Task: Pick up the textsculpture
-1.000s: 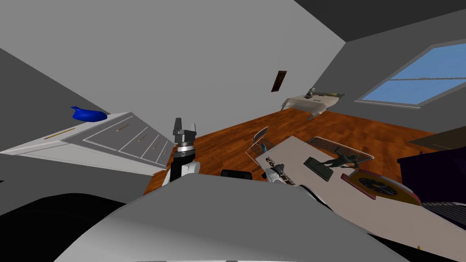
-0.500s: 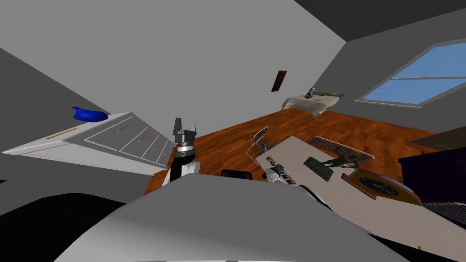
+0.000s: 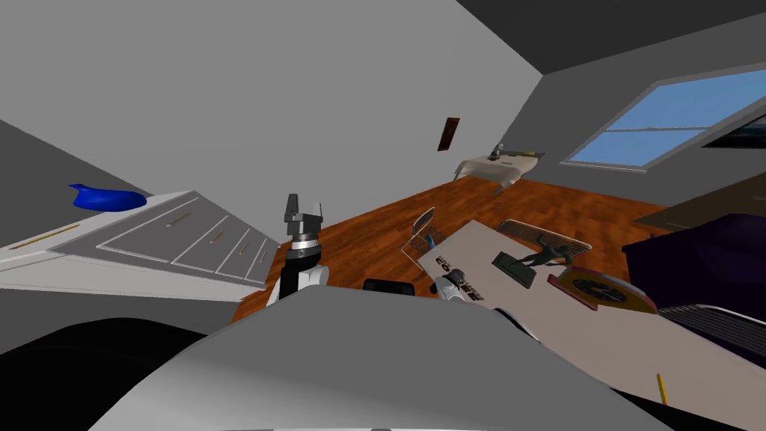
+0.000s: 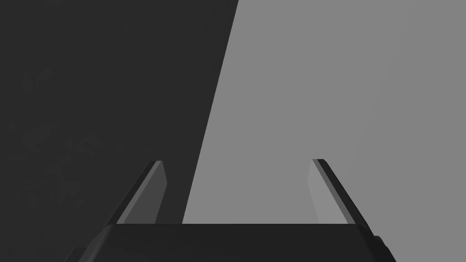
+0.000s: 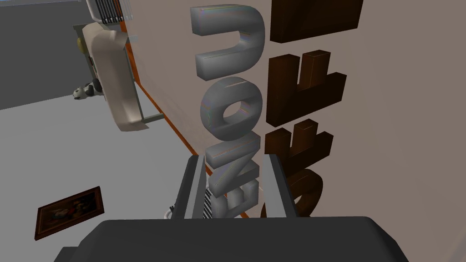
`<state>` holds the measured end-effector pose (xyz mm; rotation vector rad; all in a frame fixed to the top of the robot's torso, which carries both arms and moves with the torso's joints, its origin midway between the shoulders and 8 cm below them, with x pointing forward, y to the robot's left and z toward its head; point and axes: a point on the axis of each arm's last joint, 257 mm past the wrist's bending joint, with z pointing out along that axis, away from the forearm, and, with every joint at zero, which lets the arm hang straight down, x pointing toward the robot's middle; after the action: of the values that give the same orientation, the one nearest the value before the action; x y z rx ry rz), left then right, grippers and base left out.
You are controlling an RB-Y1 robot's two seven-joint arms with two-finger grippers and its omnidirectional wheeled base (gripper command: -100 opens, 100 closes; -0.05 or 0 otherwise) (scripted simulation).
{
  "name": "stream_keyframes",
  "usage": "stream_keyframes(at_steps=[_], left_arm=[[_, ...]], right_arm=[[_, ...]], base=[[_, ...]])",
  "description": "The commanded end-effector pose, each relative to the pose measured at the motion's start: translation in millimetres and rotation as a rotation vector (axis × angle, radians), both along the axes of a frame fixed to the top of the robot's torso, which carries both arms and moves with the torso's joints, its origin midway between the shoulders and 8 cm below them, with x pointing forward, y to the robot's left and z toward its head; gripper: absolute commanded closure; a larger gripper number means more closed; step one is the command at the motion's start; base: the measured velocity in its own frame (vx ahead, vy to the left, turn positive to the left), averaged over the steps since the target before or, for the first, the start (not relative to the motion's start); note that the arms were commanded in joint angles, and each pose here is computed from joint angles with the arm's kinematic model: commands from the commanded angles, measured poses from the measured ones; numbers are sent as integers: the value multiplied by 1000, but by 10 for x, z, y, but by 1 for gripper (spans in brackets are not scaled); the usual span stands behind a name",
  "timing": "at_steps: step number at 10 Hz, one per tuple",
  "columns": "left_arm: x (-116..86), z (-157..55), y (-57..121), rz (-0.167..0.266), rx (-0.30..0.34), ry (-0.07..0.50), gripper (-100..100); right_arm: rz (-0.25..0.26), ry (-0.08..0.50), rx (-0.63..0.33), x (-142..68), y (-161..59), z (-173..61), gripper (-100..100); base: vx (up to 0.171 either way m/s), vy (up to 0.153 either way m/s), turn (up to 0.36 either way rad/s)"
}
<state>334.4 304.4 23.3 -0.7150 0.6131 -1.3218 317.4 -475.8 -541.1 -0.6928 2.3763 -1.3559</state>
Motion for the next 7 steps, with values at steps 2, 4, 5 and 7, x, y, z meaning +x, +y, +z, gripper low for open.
stream_keyframes(at_steps=[2, 4, 5, 7], left_arm=[[0, 0, 0, 0, 0, 0, 0], [0, 1, -1, 0, 0, 0, 0], [0, 0, 0, 0, 0, 0, 0], [0, 0, 0, 0, 0, 0, 0]], right_arm=[[85, 3, 1, 164, 201, 6, 100], [118, 5, 1, 219, 284, 11, 100], [119, 4, 1, 225, 287, 14, 100], [186, 4, 1, 338, 469, 36, 100]], base=[[74, 43, -342], [49, 25, -137], [31, 17, -123], [45, 27, -309]])
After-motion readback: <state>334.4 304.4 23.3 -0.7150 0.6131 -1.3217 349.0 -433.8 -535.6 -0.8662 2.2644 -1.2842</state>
